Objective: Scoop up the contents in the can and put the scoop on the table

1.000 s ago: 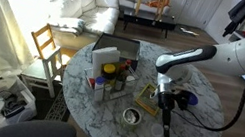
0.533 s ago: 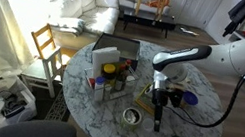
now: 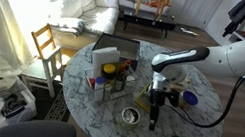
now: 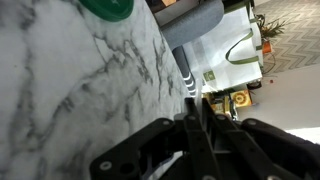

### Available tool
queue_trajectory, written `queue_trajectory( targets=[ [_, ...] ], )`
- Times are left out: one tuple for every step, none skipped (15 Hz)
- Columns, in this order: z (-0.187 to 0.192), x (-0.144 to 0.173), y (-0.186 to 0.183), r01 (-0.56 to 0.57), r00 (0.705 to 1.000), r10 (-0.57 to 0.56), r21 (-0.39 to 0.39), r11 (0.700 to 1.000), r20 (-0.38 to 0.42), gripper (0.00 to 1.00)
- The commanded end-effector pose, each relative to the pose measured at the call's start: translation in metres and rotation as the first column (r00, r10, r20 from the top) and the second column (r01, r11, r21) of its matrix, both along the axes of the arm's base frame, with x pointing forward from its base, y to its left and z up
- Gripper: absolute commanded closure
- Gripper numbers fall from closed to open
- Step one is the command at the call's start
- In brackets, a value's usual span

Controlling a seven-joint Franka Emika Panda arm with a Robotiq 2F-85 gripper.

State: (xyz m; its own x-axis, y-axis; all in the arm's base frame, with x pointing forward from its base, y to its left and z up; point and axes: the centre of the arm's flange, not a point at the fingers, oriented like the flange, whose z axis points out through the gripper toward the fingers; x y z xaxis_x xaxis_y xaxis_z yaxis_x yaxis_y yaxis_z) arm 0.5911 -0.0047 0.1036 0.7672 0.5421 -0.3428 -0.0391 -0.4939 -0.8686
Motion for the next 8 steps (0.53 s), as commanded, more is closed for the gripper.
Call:
queue_trajectory(
  targets=[
    [-0.009,0.008,-0.002,0.032,0.999,-0.033,-0.034,0.999,-0.027,0.92],
    [-0.008,0.008,-0.003,0.036,0.999,-0.037,-0.038,0.999,-0.030,0.67],
    [-0.007,0.009,-0.004,0.042,0.999,-0.043,-0.052,0.998,-0.031,0.67],
    [-0.007,0.010,-0.006,0.046,0.998,-0.048,-0.059,0.997,-0.033,0.62],
    [-0.005,0.011,-0.008,0.051,0.998,-0.053,-0.065,0.997,-0.032,0.56],
    [-0.004,0.011,-0.009,0.053,0.998,-0.056,-0.070,0.996,-0.033,0.47],
    [-0.002,0.012,-0.010,0.056,0.998,-0.059,-0.077,0.995,-0.030,0.40],
    [0.000,0.013,-0.012,0.058,0.998,-0.061,-0.080,0.995,-0.028,0.31]
  ],
)
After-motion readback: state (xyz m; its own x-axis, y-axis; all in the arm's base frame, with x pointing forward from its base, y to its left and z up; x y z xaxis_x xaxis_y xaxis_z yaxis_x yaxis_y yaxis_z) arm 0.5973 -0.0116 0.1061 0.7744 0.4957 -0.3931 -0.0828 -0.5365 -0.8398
